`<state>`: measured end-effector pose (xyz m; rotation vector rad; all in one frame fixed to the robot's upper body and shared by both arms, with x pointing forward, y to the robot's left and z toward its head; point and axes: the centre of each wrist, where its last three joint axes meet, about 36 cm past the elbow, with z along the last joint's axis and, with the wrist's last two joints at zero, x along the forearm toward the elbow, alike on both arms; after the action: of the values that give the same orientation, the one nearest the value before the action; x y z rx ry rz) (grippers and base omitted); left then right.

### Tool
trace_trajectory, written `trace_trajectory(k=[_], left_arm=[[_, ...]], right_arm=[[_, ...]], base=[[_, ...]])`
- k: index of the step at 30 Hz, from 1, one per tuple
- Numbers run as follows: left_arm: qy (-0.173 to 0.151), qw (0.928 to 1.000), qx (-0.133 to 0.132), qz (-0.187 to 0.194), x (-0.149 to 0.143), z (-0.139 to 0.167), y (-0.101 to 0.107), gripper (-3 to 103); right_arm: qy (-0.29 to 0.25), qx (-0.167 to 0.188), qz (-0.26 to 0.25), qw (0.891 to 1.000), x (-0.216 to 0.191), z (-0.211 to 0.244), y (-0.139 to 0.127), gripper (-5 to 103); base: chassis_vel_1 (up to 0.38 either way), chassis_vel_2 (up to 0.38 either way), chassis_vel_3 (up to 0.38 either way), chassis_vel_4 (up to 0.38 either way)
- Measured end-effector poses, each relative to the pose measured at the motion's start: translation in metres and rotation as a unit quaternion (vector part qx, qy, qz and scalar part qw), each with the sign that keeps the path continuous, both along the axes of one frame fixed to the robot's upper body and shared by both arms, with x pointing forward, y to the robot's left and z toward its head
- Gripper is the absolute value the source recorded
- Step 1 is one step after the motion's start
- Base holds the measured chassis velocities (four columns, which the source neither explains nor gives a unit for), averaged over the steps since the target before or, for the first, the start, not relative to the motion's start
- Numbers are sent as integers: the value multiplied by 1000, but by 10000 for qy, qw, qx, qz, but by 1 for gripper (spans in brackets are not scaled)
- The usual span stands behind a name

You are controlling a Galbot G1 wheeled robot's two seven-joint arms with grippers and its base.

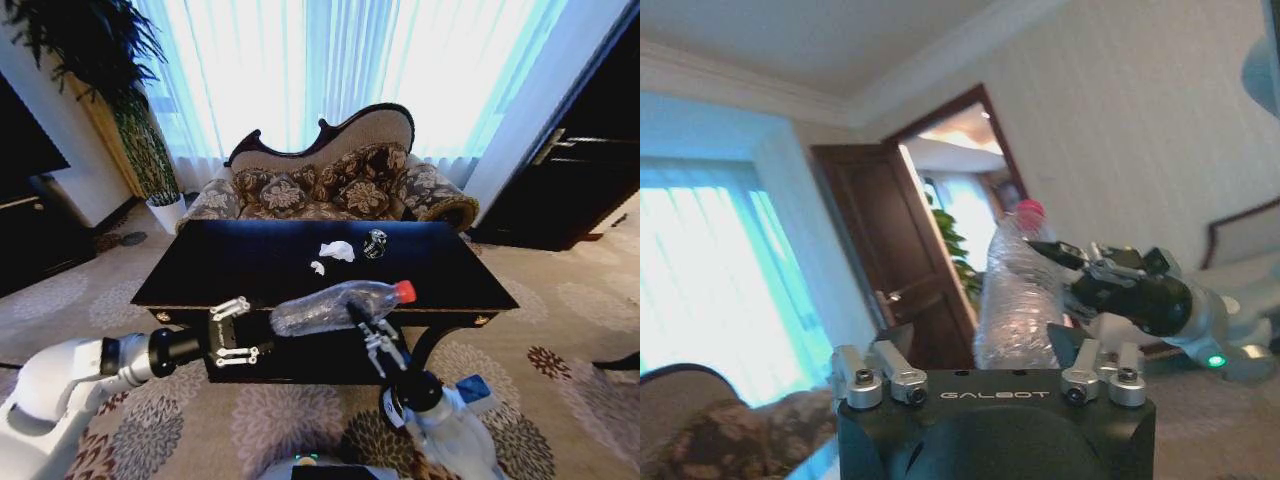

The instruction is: Move to the front of the table and place the trash on the table into the trash bin.

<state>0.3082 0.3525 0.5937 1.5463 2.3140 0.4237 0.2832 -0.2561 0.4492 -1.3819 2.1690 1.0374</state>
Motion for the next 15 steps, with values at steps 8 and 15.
trace_trajectory(k=[8,15], left_arm=[[-215,9946,-757,678,-19,-13,23,100],[-190,9794,-1598,1217,-30,-19,23,100]], right_arm=[[-286,-68,158,9994,16,-19,-36,19],[-385,-472,403,9973,25,-56,-64,19]], base=[[0,0,0,0],[0,0,0,0]])
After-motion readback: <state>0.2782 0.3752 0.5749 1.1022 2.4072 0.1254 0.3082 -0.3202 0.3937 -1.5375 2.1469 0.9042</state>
